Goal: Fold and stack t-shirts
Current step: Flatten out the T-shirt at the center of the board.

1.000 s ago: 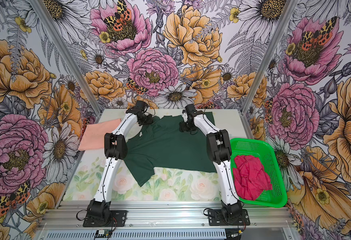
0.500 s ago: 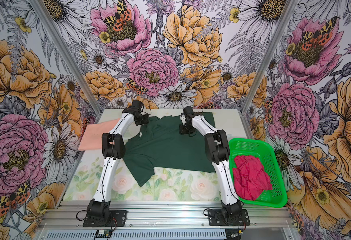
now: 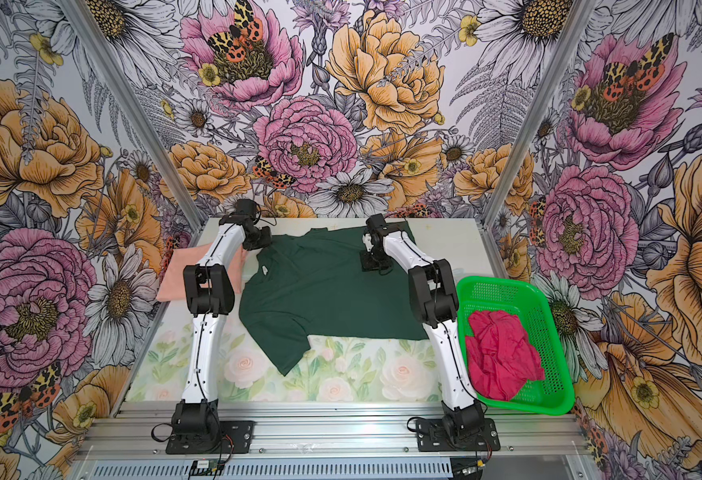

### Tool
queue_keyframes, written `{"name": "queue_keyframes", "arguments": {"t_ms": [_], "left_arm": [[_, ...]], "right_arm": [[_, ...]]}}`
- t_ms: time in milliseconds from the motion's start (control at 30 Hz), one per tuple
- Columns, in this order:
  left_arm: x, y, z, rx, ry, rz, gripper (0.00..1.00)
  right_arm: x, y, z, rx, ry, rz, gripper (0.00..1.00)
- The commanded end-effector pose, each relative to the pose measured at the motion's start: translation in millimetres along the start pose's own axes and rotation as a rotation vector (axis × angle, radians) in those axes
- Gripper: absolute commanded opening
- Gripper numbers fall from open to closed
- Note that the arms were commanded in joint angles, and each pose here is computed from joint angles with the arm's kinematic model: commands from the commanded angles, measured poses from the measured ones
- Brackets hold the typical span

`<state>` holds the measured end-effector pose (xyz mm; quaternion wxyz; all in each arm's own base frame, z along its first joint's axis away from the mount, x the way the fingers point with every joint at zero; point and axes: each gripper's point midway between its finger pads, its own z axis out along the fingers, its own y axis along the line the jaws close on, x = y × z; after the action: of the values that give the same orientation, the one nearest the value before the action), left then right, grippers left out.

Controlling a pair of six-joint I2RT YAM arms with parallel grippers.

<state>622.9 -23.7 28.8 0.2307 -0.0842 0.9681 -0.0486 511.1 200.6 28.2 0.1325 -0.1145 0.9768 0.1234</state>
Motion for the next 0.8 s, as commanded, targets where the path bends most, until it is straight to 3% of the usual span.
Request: {"name": "queue_keyframes", "arguments": {"t_ms": [0, 67, 167, 200, 300, 367, 467, 567, 633, 667, 700, 733, 767], "left_arm": [[-36, -6, -46, -0.107, -0.132, 0.087, 0.27], [-54, -8, -70, -0.181, -0.208, 0.112, 0.3], [-90, -10, -127, -0.275, -0.363, 0.104, 0.3], [-100, -16, -150, -0.274, -0.413, 0.101, 0.3], [-110, -49, -214, -0.25, -0.511, 0.164, 0.29], [-97, -74, -254, -0.313, -0.536, 0.258, 0.28], [-51, -117, -305, -0.427, -0.542, 0.427, 0.25], [20, -151, -353, -0.494, -0.568, 0.561, 0.17], [74, -156, -399, -0.514, -0.658, 0.59, 0.15], [98, -156, -409, -0.473, -0.684, 0.589, 0.17], [125, -154, -410, -0.36, -0.679, 0.577, 0.45], [154, -160, -395, -0.166, -0.611, 0.58, 0.57], [179, -169, -383, 0.047, -0.531, 0.557, 0.53]], "right_arm": [[0, -4, 7, 0.022, 0.01, -0.003, 0.47], [-3, -5, -1, 0.04, -0.005, -0.01, 0.52], [-5, -5, -19, 0.061, -0.031, -0.026, 0.74], [-4, -6, -28, 0.07, -0.037, -0.027, 0.77], [8, -7, -53, 0.085, -0.044, -0.024, 0.77], [21, -4, -73, 0.087, -0.056, -0.016, 0.77], [48, 2, -105, 0.114, -0.083, -0.005, 0.76], [82, 14, -149, 0.192, -0.139, -0.012, 0.7], [110, 26, -195, 0.284, -0.243, -0.038, 0.79], [120, 25, -212, 0.312, -0.315, -0.012, 0.96], [130, 22, -223, 0.293, -0.402, 0.054, 0.99], [146, 21, -216, 0.192, -0.447, 0.118, 0.99], [155, 32, -205, 0.022, -0.456, 0.148, 0.99]]}}
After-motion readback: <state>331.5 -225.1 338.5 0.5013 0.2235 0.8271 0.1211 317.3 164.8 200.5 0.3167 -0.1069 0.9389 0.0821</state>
